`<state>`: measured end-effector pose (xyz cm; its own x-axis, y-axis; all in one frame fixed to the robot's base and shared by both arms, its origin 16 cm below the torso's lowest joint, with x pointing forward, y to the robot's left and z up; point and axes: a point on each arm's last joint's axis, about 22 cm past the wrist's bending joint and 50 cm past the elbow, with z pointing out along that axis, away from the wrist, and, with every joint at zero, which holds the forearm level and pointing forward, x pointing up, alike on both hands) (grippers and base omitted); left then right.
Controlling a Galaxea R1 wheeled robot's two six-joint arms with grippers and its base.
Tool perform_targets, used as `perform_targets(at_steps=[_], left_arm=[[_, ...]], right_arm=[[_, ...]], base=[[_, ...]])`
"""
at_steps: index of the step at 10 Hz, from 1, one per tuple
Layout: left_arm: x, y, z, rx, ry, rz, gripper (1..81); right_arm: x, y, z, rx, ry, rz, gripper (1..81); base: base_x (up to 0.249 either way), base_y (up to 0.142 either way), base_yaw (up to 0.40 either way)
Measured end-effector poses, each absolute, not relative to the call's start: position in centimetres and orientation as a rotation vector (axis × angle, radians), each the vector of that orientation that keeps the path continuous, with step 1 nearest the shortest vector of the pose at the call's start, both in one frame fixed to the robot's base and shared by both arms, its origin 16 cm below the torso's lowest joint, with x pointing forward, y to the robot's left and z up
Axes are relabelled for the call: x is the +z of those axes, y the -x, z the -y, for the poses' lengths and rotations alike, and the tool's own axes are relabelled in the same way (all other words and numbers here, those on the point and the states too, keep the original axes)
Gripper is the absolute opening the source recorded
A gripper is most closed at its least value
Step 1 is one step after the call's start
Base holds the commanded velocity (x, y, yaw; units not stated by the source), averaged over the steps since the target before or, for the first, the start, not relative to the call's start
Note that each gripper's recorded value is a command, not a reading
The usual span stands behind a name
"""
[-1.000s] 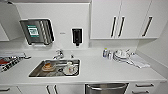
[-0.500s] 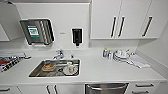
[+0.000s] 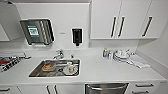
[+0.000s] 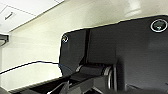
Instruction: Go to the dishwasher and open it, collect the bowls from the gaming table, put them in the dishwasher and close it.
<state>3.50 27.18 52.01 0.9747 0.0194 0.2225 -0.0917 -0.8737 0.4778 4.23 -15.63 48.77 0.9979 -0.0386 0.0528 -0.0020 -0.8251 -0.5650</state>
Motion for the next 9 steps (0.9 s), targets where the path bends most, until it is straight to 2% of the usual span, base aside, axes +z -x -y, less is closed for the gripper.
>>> perform_targets(at_steps=[5, 7, 9], left_arm=[[56.6, -4.5, -31.8, 0.407, -2.606, 0.020, 81.1], [57.4, -4.3, -33.5, 0.403, -2.619, 0.025, 81.1], [57.2, -4.4, -33.1, 0.365, -2.617, 0.017, 81.1]], right_arm=[[50.3, -7.9, 17.2, -0.123, 2.522, -0.040, 81.1], [51.3, -9.0, 17.4, -0.097, 2.493, -0.058, 81.1], [51.7, -11.0, 17.6, -0.081, 2.477, -0.090, 81.1]], base=[[0.000, 0.000, 0.000], [0.000, 0.000, 0.000], [0.000, 0.000, 0.000]])
